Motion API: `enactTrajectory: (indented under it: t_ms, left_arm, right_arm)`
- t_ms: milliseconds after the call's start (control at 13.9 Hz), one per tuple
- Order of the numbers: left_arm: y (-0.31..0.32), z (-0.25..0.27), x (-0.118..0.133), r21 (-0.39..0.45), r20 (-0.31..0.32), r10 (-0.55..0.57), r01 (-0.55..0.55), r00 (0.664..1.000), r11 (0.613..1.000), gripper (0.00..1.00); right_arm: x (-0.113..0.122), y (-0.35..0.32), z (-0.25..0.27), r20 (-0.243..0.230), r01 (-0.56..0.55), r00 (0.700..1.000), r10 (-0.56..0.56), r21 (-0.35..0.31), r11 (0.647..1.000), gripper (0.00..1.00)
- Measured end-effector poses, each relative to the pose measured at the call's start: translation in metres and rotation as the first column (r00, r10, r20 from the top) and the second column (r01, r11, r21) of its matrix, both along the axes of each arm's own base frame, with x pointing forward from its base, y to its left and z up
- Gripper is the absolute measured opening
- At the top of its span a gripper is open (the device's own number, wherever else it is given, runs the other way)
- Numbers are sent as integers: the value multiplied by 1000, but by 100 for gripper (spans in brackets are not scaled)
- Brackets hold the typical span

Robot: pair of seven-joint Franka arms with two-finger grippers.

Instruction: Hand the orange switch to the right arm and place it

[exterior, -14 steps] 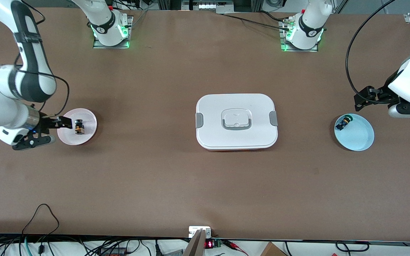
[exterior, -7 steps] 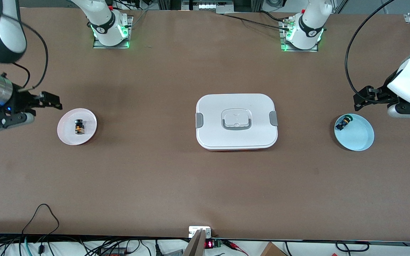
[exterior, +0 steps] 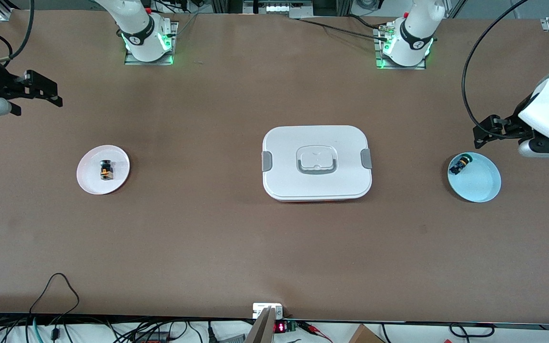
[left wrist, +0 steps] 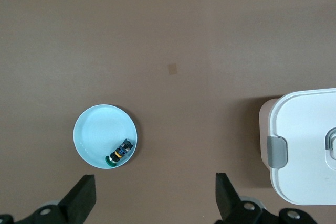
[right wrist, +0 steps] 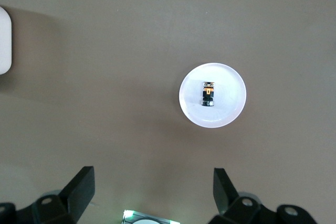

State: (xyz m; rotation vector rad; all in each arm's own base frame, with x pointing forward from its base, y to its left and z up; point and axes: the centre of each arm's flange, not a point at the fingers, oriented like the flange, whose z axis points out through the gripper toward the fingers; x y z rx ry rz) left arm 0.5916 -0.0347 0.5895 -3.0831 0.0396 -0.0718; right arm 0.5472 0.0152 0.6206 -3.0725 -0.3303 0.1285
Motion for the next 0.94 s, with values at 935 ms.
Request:
enactTrajectory:
  t_ms: [935]
  left_arm:
    - [0,0,0,0,0,-1,1,1000,1000,100]
  right_arm:
    - [-2,18,-3,0,-11,1000,11,-30,999,100]
